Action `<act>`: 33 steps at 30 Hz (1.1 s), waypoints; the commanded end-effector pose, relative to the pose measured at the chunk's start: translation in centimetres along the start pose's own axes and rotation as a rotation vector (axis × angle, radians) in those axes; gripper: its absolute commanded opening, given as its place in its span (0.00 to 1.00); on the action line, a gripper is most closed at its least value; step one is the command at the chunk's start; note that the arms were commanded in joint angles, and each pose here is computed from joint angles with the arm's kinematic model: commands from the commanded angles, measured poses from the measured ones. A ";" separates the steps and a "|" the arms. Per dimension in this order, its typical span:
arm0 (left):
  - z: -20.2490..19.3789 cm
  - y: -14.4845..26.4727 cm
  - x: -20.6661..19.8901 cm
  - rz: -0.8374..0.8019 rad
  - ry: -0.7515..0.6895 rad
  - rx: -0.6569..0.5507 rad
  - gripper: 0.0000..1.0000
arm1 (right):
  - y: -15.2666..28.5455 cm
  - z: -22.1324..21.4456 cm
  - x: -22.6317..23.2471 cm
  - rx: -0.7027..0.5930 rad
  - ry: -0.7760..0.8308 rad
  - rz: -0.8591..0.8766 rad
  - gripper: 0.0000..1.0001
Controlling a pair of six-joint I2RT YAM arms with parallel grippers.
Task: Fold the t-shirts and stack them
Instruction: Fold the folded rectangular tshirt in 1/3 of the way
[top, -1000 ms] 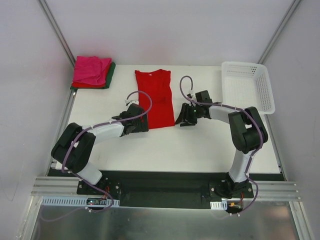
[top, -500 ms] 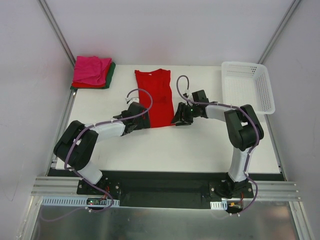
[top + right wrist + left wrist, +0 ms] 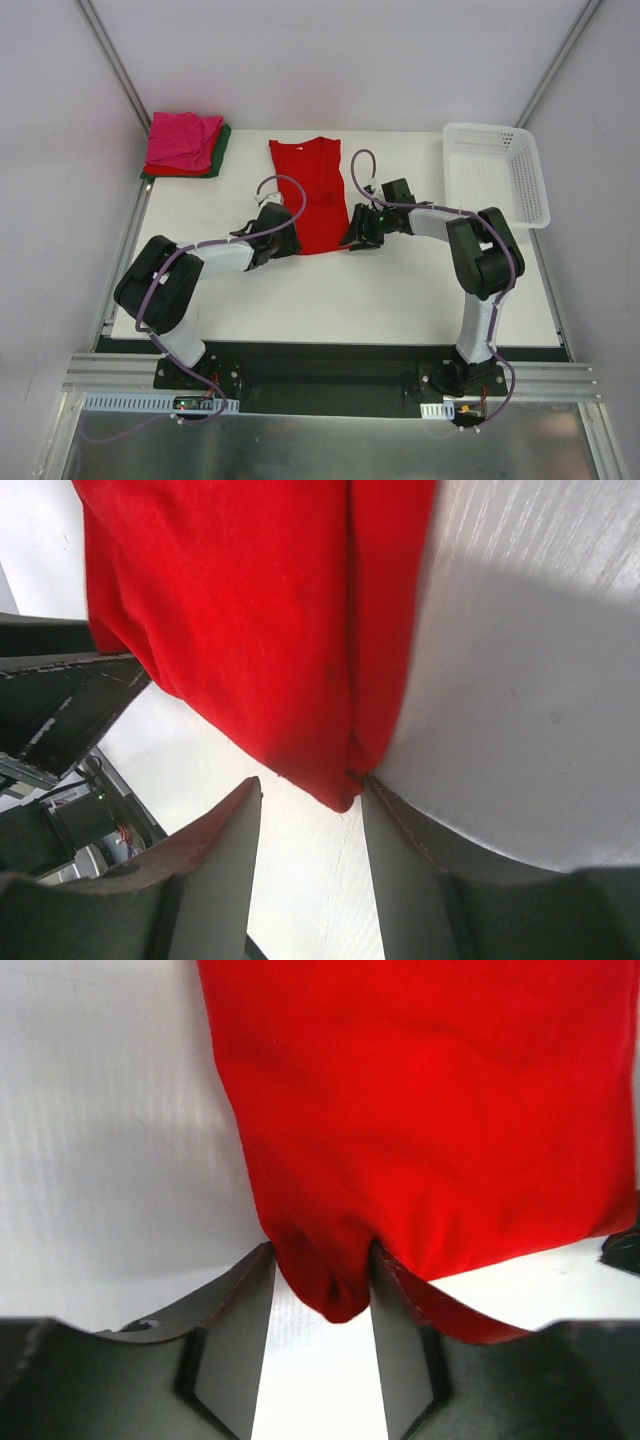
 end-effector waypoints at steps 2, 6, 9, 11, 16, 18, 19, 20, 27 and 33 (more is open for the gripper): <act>-2.1 0.6 0.8 0.004 0.023 0.078 0.29 | -1.2 -0.8 -1.2 0.041 -0.008 -0.055 0.47; -2.2 0.7 1.0 0.003 0.029 0.081 0.04 | -1.4 -0.9 -1.3 0.047 -0.004 -0.057 0.36; -2.2 0.8 0.9 0.002 0.030 0.080 0.00 | -1.4 -0.8 -1.3 0.045 -0.003 -0.058 0.24; -2.2 0.9 0.9 0.001 0.026 0.076 0.00 | -1.5 -0.9 -1.3 0.047 0.003 -0.060 0.17; -2.4 1.2 1.3 0.010 0.015 0.076 0.00 | -1.4 -1.2 -1.4 0.049 0.006 -0.066 0.02; -2.5 1.3 1.5 0.012 0.011 0.080 0.00 | -1.3 -1.3 -1.1 0.051 0.010 -0.064 0.01; -2.6 1.4 1.6 0.012 0.010 0.082 0.00 | -1.3 -1.5 -1.0 0.053 0.013 -0.063 0.01; -2.6 1.5 1.7 0.014 0.005 0.084 0.00 | -1.2 -1.6 -0.9 0.053 0.015 -0.064 0.01; -2.9 3.0 2.4 0.027 -0.032 0.092 0.00 | -0.6 -3.1 0.5 0.064 0.027 -0.067 0.01; -2.8 4.6 3.2 0.052 -0.070 0.069 0.00 | -1.1 -6.2 3.2 0.126 0.062 -0.077 0.01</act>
Point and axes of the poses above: each gripper's point midway between its finger pads, its own y axis back along the fingers, its own x axis along the line the jaws close on, z = x × y, the point moved 8 cm from there along y, back along the fingers, and after that the axes turned 7 degrees about y, right-handed, at the moved point
